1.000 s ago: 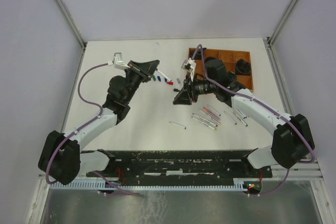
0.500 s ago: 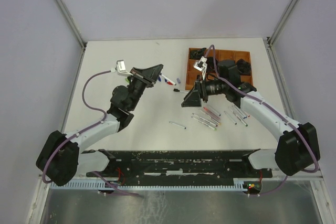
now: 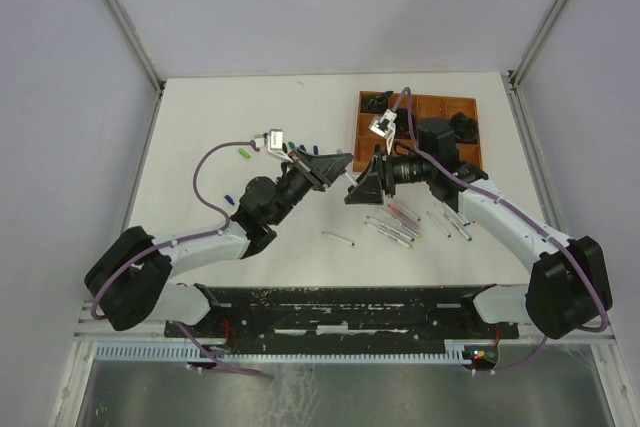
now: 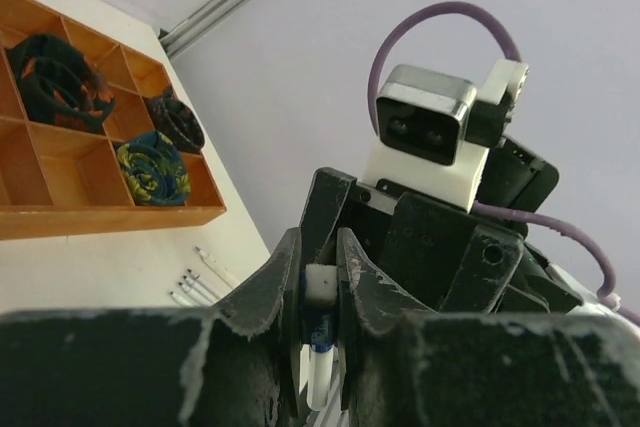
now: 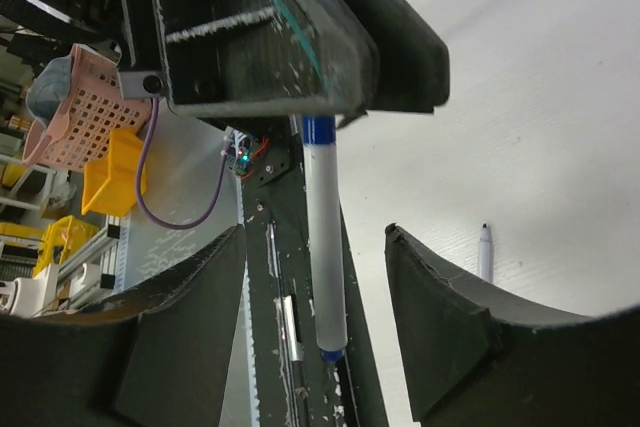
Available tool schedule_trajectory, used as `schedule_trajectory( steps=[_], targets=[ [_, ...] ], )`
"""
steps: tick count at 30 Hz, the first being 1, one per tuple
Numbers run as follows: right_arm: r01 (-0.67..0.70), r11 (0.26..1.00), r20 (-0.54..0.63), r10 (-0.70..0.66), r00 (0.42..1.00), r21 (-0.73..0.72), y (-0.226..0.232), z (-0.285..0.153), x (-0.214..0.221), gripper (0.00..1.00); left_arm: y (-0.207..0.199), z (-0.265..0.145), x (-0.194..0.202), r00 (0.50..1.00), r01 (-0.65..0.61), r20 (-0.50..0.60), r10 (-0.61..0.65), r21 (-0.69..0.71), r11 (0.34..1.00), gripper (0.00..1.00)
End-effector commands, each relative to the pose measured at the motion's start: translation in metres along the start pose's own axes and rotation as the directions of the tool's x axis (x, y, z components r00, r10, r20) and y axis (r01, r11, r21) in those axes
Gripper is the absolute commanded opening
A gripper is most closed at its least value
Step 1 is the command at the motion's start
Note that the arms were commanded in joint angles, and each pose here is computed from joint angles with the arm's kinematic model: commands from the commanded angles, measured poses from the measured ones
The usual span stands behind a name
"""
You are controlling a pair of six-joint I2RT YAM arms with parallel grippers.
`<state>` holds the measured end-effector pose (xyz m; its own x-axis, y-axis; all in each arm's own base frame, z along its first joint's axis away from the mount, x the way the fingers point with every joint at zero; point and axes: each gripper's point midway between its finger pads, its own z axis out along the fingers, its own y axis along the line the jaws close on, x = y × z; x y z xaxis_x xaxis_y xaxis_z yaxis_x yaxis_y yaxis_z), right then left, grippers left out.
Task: Open the pen caps
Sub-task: Open the pen cap from the pen.
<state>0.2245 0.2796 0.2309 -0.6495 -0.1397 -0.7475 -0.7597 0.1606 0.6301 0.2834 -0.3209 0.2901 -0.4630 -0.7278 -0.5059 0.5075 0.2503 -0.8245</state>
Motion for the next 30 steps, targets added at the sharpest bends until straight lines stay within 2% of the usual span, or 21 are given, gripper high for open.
schedule_trajectory(
  steps=[1, 6, 10, 13, 15, 18, 22, 24, 27, 30],
  targets=[
    [0.054, 0.998, 0.032, -0.053, 0.998, -0.027, 0.013, -0.002, -0.011, 0.62, -0.014, 0.005, -0.002, 0.999, -0.028, 0.022, 0.026, 0.061, 0.998, 0.03],
    [0.04, 0.998, 0.008, -0.04, 0.999, -0.041, 0.013, 0.003, -0.007, 0.32, -0.01, 0.013, 0.001, 0.999, -0.037, 0.014, 0.036, 0.056, 0.998, 0.03],
    [0.036, 0.998, -0.021, -0.037, 0.999, -0.044, 0.013, 0.004, -0.002, 0.23, -0.015, 0.018, 0.003, 0.999, -0.045, 0.002, 0.044, 0.078, 0.996, 0.03],
    [0.031, 0.998, -0.036, -0.032, 0.999, -0.047, 0.014, 0.003, 0.0, 0.02, -0.015, 0.019, -0.013, 0.998, -0.054, 0.034, 0.052, 0.065, 0.996, 0.03],
    [0.021, 0.999, -0.048, -0.023, 0.999, -0.045, 0.014, 0.003, 0.002, 0.02, -0.011, 0.019, -0.045, 0.994, -0.05, 0.098, 0.046, 0.041, 0.998, 0.03],
    [-0.022, 0.998, -0.063, 0.018, 0.998, -0.051, 0.011, 0.006, 0.008, 0.02, -0.004, 0.018, -0.113, 0.971, -0.045, 0.234, 0.04, 0.016, 0.999, 0.03],
    [-0.047, 0.998, -0.118, 0.041, 0.992, -0.046, 0.004, 0.014, 0.023, 0.02, 0.012, 0.018, -0.202, 0.921, -0.086, 0.373, 0.111, -0.083, 0.993, 0.03],
    [-0.051, 0.997, -0.134, 0.044, 0.99, -0.052, 0.005, 0.018, 0.027, 0.02, 0.019, 0.012, -0.233, 0.896, -0.056, 0.435, 0.092, -0.095, 0.994, 0.03],
    [-0.044, 0.998, -0.143, 0.036, 0.989, -0.051, 0.006, 0.022, 0.03, 0.02, 0.026, 0.005, -0.257, 0.863, -0.001, 0.502, 0.051, -0.1, 0.995, 0.03],
    [-0.01, 0.999, -0.15, 0.005, 0.989, -0.035, 0.006, 0.02, 0.029, 0.02, 0.025, 0.004, -0.248, 0.886, 0.022, 0.464, 0.021, -0.087, 0.996, 0.03]
  ],
)
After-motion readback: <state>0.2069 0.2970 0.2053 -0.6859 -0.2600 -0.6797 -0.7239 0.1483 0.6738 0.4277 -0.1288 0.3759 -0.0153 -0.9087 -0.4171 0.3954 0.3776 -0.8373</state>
